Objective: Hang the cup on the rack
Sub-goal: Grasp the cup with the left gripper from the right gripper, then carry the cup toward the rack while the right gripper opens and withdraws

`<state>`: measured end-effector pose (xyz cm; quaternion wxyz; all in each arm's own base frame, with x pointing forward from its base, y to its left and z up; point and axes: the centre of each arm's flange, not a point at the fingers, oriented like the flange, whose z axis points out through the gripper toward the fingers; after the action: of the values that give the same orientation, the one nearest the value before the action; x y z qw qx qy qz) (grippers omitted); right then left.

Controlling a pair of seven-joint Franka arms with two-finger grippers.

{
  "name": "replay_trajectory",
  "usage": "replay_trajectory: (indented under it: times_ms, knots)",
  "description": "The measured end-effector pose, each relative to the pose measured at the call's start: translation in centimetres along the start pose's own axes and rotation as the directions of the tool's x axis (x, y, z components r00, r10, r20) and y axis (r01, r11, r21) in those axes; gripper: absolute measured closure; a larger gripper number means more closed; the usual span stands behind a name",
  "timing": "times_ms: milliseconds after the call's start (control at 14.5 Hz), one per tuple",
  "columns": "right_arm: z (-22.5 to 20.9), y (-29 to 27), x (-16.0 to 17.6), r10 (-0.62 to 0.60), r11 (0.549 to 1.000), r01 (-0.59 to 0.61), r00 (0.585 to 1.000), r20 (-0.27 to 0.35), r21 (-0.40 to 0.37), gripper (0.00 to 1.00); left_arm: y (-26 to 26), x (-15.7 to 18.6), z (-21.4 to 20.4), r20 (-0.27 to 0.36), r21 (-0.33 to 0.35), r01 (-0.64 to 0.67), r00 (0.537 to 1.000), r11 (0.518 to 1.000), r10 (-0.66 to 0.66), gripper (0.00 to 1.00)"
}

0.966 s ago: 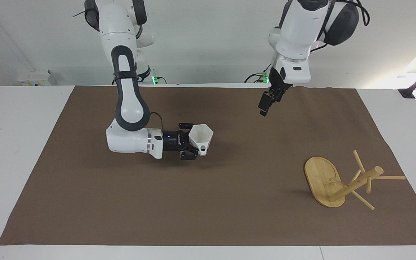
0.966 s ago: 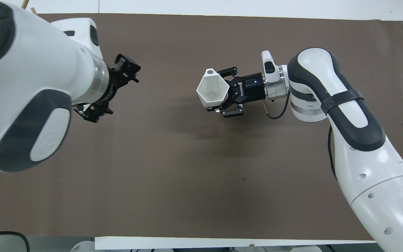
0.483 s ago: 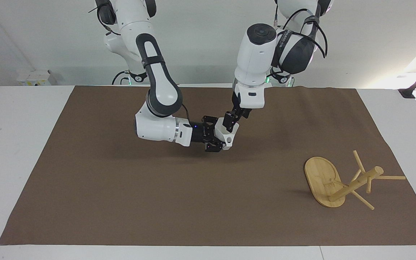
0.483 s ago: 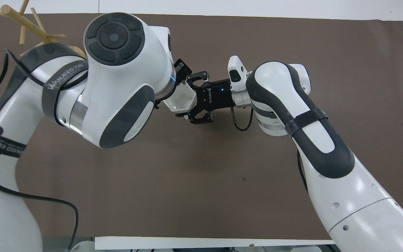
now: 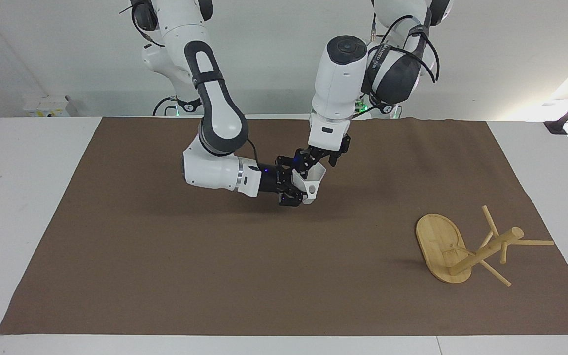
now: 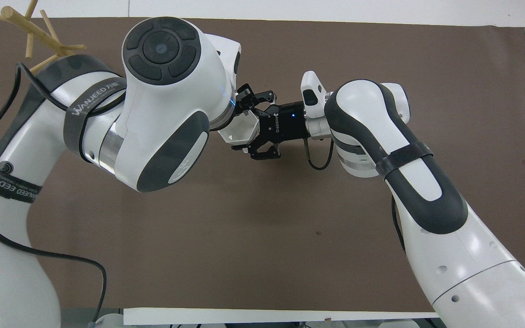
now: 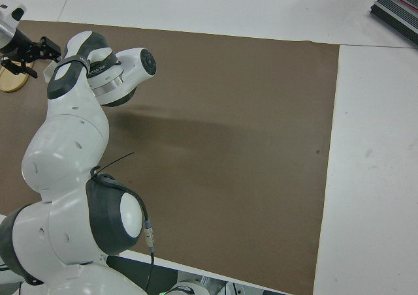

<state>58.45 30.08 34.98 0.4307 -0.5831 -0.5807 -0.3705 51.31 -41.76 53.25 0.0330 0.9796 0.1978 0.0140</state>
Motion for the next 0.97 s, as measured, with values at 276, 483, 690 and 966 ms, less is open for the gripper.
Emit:
replay_trajectory:
  times_ms: [276,483,690,966]
  knots:
    - [0.0,0.0,0.0,0.003,1.000,-0.003,1.000,0.002,-0.004,0.23,0.1,-0.4,0.8,0.016,0.009,-0.003,1.000,1.000,0.003,0.37]
    - [-0.5,0.3,-0.3,0.012,1.000,-0.012,1.000,0.009,-0.021,0.23,-0.1,-0.2,1.3,0.021,0.016,0.001,1.000,1.000,-0.002,0.72]
    - [-1.0,0.5,-0.6,0.034,0.999,-0.034,0.999,0.008,-0.030,0.23,-0.1,0.0,1.4,0.022,0.012,0.015,1.000,1.000,-0.015,0.94]
    - [-0.9,0.5,-0.6,0.042,0.999,-0.042,0.999,0.009,-0.031,0.23,-0.2,0.0,1.4,0.023,0.010,0.041,0.999,0.999,-0.041,0.94]
